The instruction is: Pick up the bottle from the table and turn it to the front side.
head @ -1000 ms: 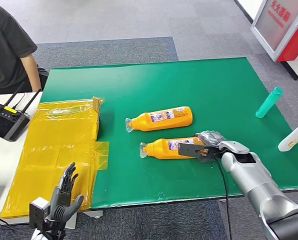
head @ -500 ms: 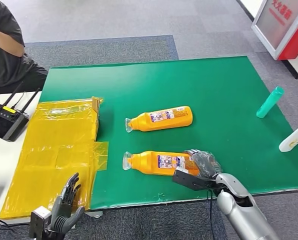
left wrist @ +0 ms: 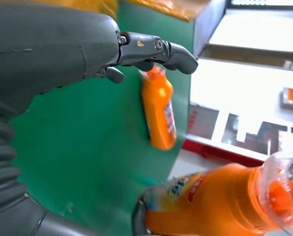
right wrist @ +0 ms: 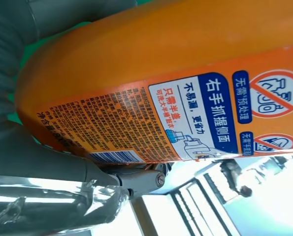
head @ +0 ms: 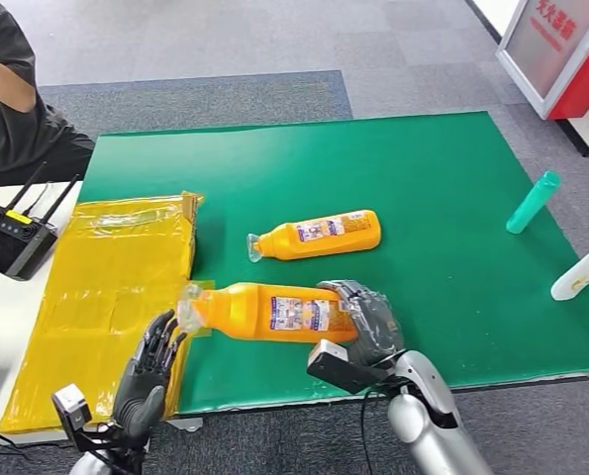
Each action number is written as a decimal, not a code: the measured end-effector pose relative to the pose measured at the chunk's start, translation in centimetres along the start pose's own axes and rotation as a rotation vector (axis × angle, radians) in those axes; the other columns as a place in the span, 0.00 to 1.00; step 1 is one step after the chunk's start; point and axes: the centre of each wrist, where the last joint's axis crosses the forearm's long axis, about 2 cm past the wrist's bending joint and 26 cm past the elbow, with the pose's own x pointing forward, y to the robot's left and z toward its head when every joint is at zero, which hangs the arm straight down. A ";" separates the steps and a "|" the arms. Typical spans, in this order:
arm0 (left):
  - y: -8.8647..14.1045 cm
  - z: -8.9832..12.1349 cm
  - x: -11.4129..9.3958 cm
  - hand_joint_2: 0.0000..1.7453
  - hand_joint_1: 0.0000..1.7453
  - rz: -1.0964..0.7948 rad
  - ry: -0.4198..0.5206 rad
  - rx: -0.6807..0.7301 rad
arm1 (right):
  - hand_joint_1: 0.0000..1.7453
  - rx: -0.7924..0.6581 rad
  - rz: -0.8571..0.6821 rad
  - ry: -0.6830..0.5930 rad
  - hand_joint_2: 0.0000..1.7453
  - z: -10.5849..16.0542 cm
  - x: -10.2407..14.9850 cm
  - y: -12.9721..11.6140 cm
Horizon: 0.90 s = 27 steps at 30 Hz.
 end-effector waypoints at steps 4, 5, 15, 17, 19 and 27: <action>-0.7 -1.2 0.1 1.00 0.00 0.058 -0.032 -0.067 | 1.00 -0.022 -0.047 -0.021 1.00 -0.2 0.9 1.1; -0.9 -1.5 0.1 1.00 0.00 0.069 -0.039 -0.084 | 1.00 -0.023 -0.059 -0.026 1.00 -0.3 1.1 1.4; -1.6 -4.1 0.8 1.00 0.00 0.092 -0.092 -0.178 | 1.00 0.027 -0.146 -0.060 1.00 -0.7 3.3 4.8; -1.5 -4.8 1.1 1.00 0.00 0.083 -0.104 -0.191 | 1.00 0.045 -0.160 -0.062 1.00 -0.7 3.6 5.4; -1.5 -5.6 1.4 1.00 0.00 0.073 -0.116 -0.204 | 1.00 0.062 -0.173 -0.066 1.00 -0.6 3.8 6.0; -1.8 -7.4 1.9 1.00 0.00 0.052 -0.137 -0.248 | 1.00 0.107 -0.178 -0.100 1.00 -0.8 4.5 7.0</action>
